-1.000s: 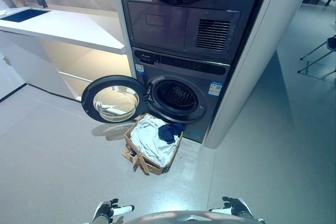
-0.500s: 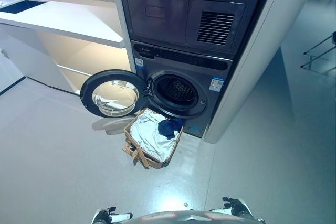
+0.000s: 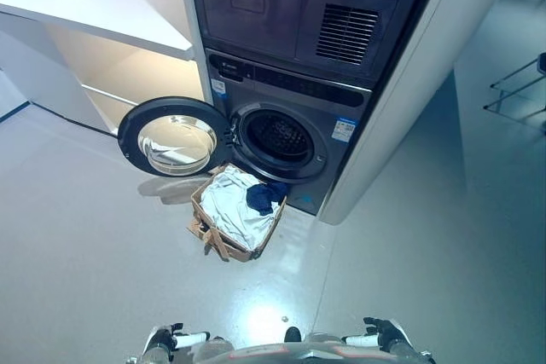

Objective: Put the clothes in the basket into the washing machine.

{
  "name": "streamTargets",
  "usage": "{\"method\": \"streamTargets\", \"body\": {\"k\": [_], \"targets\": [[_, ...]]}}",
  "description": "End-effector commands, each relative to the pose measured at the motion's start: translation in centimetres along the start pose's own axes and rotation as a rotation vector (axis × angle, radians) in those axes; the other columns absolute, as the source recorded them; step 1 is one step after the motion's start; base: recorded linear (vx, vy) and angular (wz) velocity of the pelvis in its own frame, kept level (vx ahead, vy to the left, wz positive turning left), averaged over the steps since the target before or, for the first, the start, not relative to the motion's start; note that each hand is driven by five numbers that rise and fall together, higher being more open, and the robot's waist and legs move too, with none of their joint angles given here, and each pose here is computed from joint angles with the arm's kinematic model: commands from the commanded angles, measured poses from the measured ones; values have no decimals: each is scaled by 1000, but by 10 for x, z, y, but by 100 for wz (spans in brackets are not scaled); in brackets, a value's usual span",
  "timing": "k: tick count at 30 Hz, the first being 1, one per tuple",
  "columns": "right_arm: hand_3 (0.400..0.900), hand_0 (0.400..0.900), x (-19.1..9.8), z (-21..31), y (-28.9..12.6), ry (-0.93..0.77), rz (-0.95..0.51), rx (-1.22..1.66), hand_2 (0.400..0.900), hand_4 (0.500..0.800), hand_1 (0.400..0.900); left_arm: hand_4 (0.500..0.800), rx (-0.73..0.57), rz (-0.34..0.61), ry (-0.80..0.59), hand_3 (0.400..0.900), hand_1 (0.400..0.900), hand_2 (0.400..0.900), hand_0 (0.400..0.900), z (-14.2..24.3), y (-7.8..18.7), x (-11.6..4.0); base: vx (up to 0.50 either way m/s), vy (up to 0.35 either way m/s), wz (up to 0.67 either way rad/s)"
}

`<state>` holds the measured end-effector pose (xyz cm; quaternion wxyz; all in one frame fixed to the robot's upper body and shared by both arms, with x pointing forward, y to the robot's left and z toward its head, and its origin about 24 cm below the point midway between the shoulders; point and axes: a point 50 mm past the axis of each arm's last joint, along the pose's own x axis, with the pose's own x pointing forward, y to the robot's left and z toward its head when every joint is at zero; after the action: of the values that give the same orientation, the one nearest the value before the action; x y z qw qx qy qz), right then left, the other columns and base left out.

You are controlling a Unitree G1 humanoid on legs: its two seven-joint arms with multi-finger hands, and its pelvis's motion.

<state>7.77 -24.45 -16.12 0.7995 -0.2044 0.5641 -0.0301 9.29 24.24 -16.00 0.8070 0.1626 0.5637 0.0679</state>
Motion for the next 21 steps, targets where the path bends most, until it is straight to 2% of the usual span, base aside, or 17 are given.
{"method": "streamTargets", "body": {"k": [1, 8, 15, 21], "targets": [[900, 900, 2, 9, -27, -52, -77, -33, 900, 800, 900, 800, -44, 43, 16, 900, 900, 900, 900, -3, 7, 0, 118, 15, -7], [900, 900, 3, 19, -18, -96, -54, -74, 900, 800, 900, 800, -93, 62, 70, 900, 900, 900, 900, -25, 6, -4, 226, 96, -41], [900, 900, 3, 23, -9, -106, -14, -89, 900, 800, 900, 800, -127, 71, 152, 900, 900, 900, 900, -54, 5, -11, 307, 278, -45], [900, 900, 4, 40, -6, -156, -5, -79, 900, 800, 900, 800, -105, 100, 92, 900, 900, 900, 900, -37, 17, -6, 209, 278, -27]]}}
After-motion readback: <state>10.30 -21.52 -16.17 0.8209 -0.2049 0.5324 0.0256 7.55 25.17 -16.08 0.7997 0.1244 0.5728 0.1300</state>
